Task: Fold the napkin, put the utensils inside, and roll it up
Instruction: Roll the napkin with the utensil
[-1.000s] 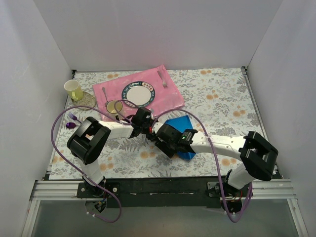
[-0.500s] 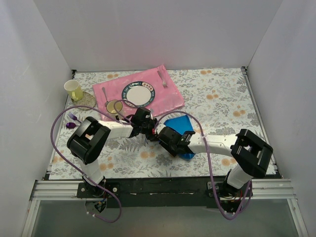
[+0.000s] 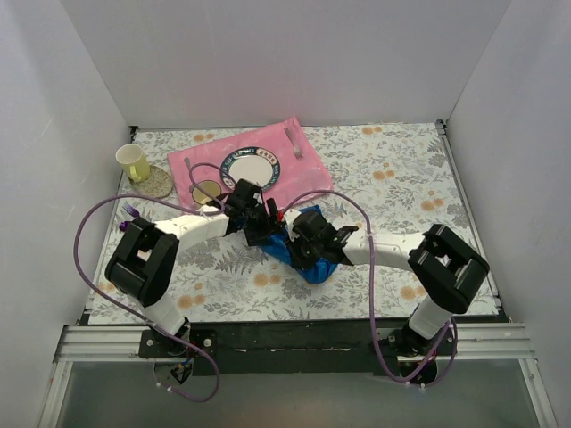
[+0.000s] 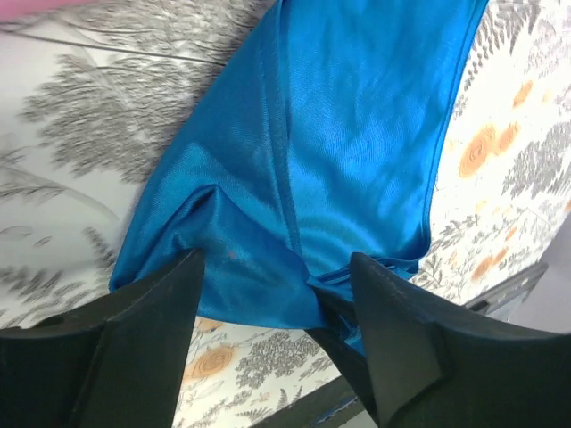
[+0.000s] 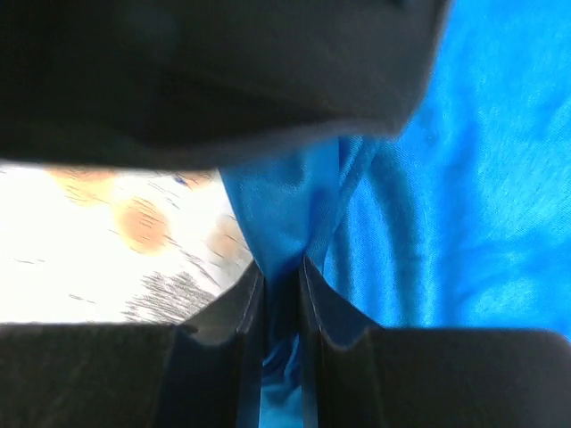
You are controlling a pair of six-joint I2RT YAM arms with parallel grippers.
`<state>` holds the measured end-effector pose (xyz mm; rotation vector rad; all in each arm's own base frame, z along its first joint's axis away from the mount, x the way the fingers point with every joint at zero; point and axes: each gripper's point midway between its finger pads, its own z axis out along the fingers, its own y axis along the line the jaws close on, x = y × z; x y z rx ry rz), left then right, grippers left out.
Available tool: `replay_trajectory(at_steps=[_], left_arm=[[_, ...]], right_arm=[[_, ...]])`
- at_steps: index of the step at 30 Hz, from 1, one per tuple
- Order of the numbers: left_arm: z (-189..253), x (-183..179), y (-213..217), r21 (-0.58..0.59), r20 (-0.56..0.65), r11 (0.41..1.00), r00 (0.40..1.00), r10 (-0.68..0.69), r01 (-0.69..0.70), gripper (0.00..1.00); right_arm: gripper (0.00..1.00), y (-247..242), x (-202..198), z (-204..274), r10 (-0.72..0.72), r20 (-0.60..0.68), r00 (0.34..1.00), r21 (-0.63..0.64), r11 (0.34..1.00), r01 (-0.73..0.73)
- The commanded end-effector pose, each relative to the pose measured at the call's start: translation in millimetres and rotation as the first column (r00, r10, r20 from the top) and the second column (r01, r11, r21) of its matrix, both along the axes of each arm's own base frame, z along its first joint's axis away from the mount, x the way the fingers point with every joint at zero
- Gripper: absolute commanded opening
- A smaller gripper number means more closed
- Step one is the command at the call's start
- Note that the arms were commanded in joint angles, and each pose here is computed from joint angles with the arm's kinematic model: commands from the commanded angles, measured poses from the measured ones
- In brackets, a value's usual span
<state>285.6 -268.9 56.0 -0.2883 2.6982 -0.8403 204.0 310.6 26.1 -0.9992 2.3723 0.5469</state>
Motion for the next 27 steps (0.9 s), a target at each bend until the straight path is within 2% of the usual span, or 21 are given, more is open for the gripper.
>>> replay_trajectory(at_steps=[1,2,5,9,10,12,15,16,17,18,19,21,22,24,27], left_arm=[[48.3,15.9,26.5,0.089,0.115,0.994,0.992,0.057,-0.068,0.75],[53.6,17.2,29.8,0.093,0.122,0.992,0.990,0.075,-0.087,0.84],[58.3,11.7,36.9,0.104,0.092,0.987,0.989,0.112,-0.122,0.89],[65.7,4.6,39.3,0.089,0.057,0.982,0.985,0.160,-0.165,0.88],[66.6,2.3,38.8,0.083,0.048,0.982,0.985,0.166,-0.170,0.87],[59.3,-7.6,35.3,0.063,-0.026,0.981,0.982,0.187,-0.185,0.84],[39.6,-24.6,31.7,0.071,-0.141,0.979,0.970,0.199,-0.190,0.81],[30.0,-26.9,32.2,0.095,-0.172,0.972,0.958,0.228,-0.214,0.79],[23.0,-30.4,32.8,0.109,-0.193,0.970,0.952,0.237,-0.219,0.78],[19.9,-31.6,30.3,0.110,-0.203,0.970,0.950,0.237,-0.219,0.77],[14.0,-33.0,27.6,0.116,-0.221,0.969,0.946,0.239,-0.218,0.77],[13.7,-31.8,17.8,0.113,-0.208,0.973,0.953,0.221,-0.201,0.77],[8.8,-29.4,16.1,0.130,-0.201,0.971,0.953,0.225,-0.202,0.77],[6.7,-26.5,7.9,0.126,-0.194,0.973,0.957,0.217,-0.195,0.77],[-4.2,-29.0,2.7,0.146,-0.215,0.972,0.953,0.211,-0.182,0.77]], right_arm=[[0.16,5.8,-34.1,-21.9,0.008,-0.315,0.949,0.135,0.990,0.037],[0.16,12.3,-28.4,-17.1,0.015,-0.312,0.950,0.178,0.983,0.043],[0.16,18.3,-24.8,-13.4,0.019,-0.398,0.917,0.249,0.964,0.088],[0.16,22.3,-19.3,-14.7,0.025,-0.497,0.868,0.305,0.941,0.147],[0.15,19.6,-22.1,-16.8,0.017,-0.550,0.835,0.308,0.934,0.184],[0.15,20.7,-18.3,-15.2,0.019,-0.571,0.821,0.337,0.917,0.213],[0.15,15.3,-22.6,-15.6,-0.018,-0.658,0.753,0.334,0.889,0.313],[0.15,20.0,-17.2,-6.9,0.005,-0.643,0.766,0.387,0.865,0.319],[0.16,17.3,-24.4,-8.3,-0.022,-0.697,0.717,0.362,0.852,0.378],[0.16,18.8,-24.3,-6.6,-0.016,-0.710,0.704,0.375,0.838,0.397],[0.16,23.4,-21.8,1.2,0.017,-0.695,0.718,0.428,0.813,0.395],[0.15,23.5,-28.6,2.7,0.017,-0.750,0.661,0.422,0.781,0.460],[0.15,27.4,-25.6,12.0,0.054,-0.734,0.677,0.473,0.756,0.453],[0.14,25.8,-28.5,11.0,0.049,-0.753,0.657,0.464,0.748,0.475],[0.14,23.5,-26.6,11.2,0.027,-0.744,0.668,0.462,0.743,0.485]])
